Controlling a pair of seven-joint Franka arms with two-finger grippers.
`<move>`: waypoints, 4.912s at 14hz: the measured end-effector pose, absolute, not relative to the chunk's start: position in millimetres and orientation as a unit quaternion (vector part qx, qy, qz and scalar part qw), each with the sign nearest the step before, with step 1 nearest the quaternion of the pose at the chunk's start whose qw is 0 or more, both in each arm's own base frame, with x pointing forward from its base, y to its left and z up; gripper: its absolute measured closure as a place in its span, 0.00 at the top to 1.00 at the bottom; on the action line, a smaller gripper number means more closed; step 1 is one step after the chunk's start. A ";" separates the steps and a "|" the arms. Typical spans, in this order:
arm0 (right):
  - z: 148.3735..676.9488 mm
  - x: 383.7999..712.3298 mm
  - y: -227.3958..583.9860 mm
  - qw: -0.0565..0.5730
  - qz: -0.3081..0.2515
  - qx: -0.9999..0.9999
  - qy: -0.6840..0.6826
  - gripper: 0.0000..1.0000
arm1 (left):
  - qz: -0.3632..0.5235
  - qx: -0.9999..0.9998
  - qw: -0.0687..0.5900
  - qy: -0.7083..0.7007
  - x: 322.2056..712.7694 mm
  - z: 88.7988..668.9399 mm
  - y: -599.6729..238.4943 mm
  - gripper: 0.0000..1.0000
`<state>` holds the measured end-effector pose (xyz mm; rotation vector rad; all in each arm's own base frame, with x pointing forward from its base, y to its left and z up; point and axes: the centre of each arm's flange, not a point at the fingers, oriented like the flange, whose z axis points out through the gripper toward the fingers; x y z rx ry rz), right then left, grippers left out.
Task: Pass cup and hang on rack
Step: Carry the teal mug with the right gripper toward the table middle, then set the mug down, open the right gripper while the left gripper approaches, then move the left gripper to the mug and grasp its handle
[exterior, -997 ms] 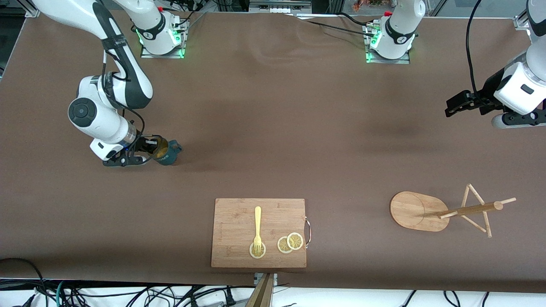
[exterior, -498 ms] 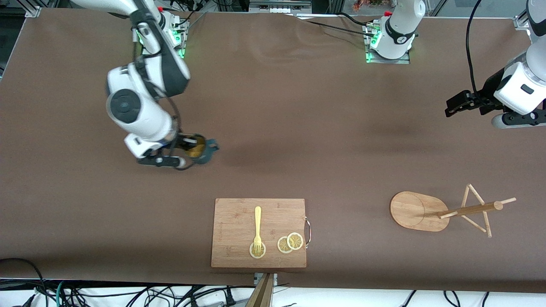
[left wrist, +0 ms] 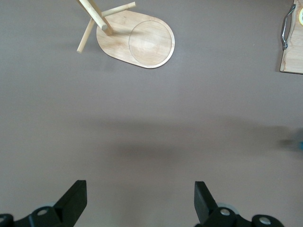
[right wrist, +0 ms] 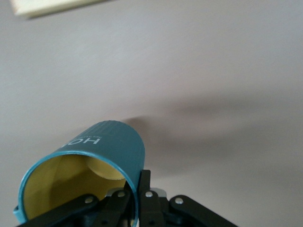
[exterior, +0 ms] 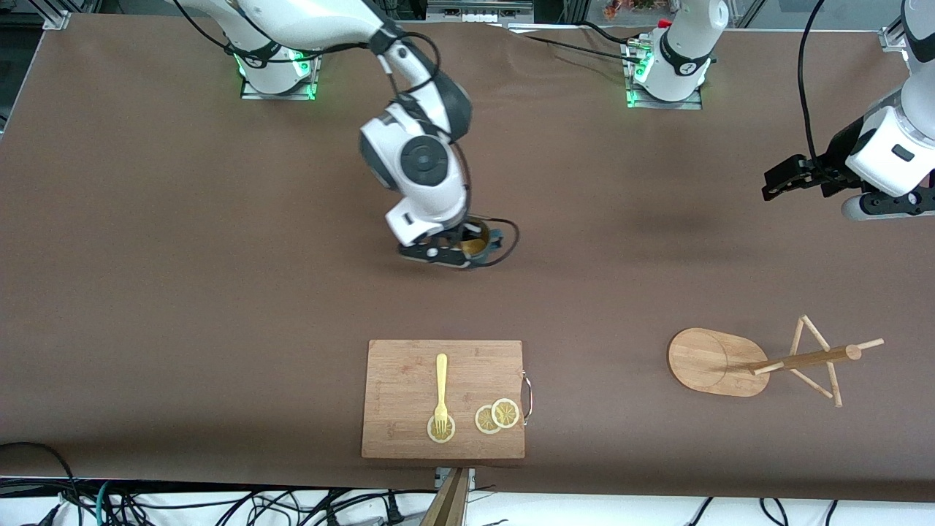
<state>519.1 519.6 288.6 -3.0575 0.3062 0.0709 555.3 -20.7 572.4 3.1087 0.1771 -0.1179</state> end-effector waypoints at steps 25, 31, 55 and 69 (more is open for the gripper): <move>529.7 611.4 210.0 -0.092 0.067 -0.992 0.063 1.00 | -0.119 0.992 0.030 0.025 589.0 507.7 -45.1 1.00; 556.0 611.2 23.8 0.015 0.119 -0.992 0.035 1.00 | -0.133 0.991 0.024 0.017 576.0 526.2 -52.6 1.00; 575.7 531.3 -43.7 -0.014 0.068 -0.997 0.017 1.00 | 0.145 0.807 0.457 -0.346 551.3 175.0 -66.9 1.00; 574.9 532.8 -28.4 -0.014 0.068 -0.998 0.003 1.00 | 0.412 0.605 0.483 -0.481 510.8 80.8 -150.7 1.00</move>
